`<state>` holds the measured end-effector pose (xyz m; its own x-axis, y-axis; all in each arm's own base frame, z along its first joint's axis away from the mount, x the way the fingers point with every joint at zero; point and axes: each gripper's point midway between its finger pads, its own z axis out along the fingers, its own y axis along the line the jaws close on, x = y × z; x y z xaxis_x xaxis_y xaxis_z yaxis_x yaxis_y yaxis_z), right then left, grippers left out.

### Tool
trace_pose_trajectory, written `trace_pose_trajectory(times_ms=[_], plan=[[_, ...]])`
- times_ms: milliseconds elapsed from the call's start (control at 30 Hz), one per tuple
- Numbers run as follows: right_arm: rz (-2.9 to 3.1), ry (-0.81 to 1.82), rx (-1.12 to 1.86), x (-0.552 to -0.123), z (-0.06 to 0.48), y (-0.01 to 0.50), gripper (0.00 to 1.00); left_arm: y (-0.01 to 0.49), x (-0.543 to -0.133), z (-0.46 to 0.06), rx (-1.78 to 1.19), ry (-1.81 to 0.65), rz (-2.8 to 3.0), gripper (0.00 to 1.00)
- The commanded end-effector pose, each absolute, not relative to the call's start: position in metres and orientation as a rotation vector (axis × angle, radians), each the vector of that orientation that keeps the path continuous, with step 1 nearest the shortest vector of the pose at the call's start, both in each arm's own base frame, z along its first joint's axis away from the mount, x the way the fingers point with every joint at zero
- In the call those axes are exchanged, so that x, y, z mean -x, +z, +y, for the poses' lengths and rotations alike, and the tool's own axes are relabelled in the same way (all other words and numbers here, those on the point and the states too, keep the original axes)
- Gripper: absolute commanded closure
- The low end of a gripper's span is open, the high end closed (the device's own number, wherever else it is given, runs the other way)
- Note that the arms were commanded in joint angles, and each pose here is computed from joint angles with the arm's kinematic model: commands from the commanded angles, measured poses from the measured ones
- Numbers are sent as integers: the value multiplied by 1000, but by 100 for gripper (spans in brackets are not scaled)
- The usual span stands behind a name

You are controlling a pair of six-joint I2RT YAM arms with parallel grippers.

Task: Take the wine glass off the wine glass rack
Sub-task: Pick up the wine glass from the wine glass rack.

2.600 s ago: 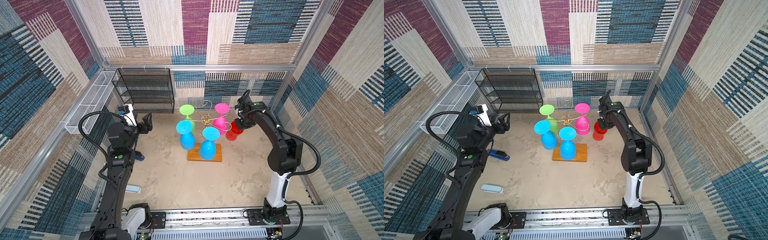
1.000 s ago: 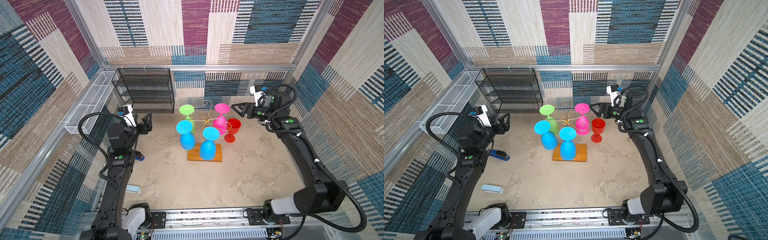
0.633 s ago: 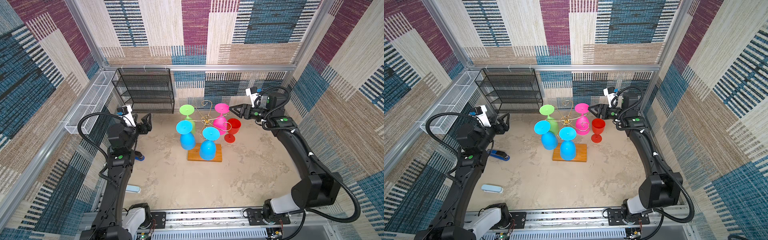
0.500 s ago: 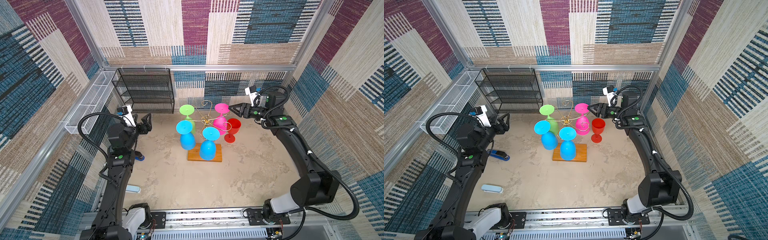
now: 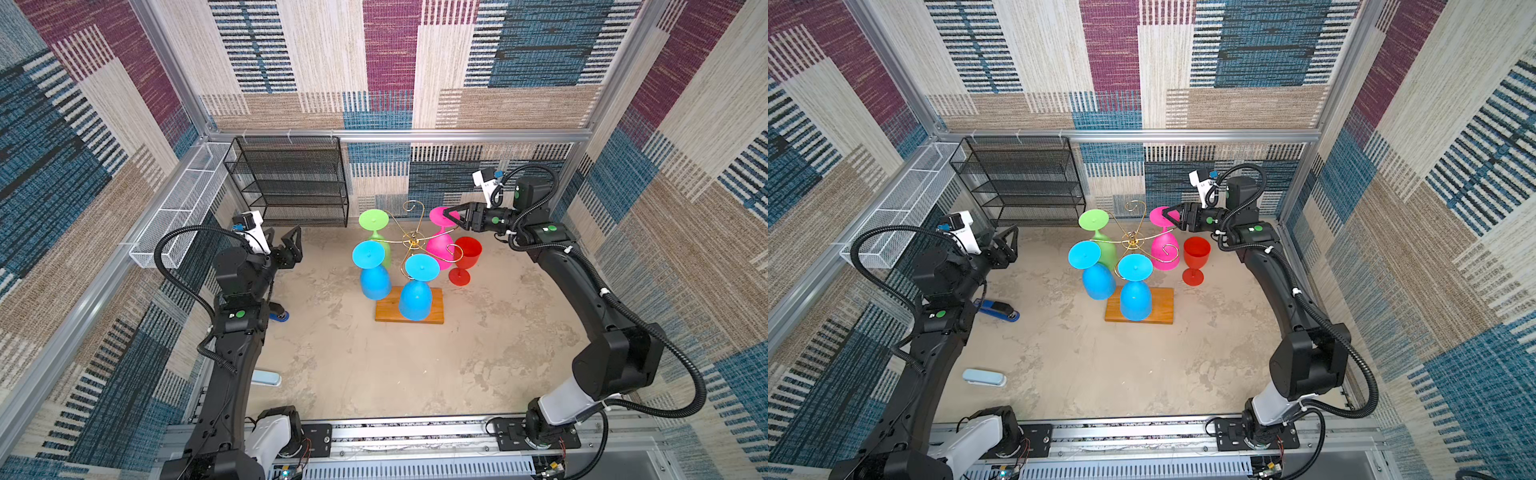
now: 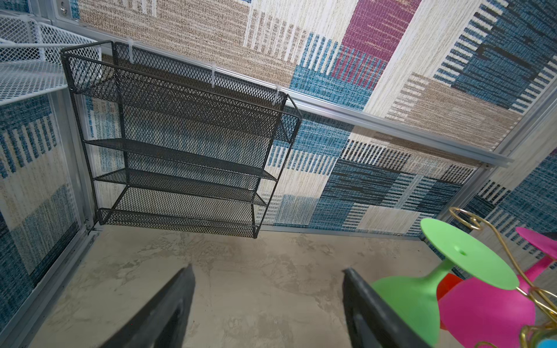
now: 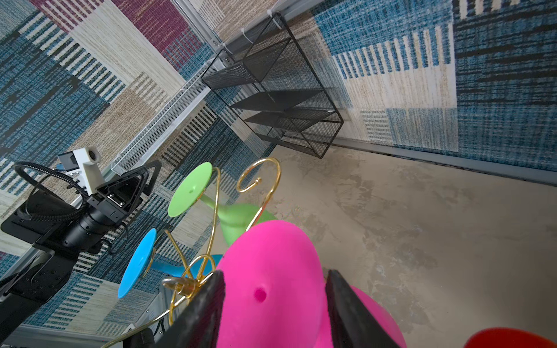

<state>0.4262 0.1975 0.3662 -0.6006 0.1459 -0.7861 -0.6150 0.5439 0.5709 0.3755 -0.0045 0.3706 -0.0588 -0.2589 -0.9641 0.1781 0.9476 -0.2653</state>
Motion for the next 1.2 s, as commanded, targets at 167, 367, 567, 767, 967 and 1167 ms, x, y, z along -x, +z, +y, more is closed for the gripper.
trace_pose_trajectory(times_ms=[167,367,567,767,967,1167], plan=[[1938,1094,362,-431,194,366,54,380,-374,-5,59,-377,1552,21],[1940,1078,357,-430,192,367,63,382,-373,-5,59,-379,1548,21],[1933,1063,343,-429,190,371,64,382,-373,-5,59,-382,1545,21],[1936,1061,335,-429,190,372,68,382,-373,-5,60,-386,1542,21],[1933,1057,332,-429,189,374,75,384,-372,-5,58,-388,1538,21],[1933,1057,329,-427,188,376,80,383,-372,-5,60,-389,1538,21]])
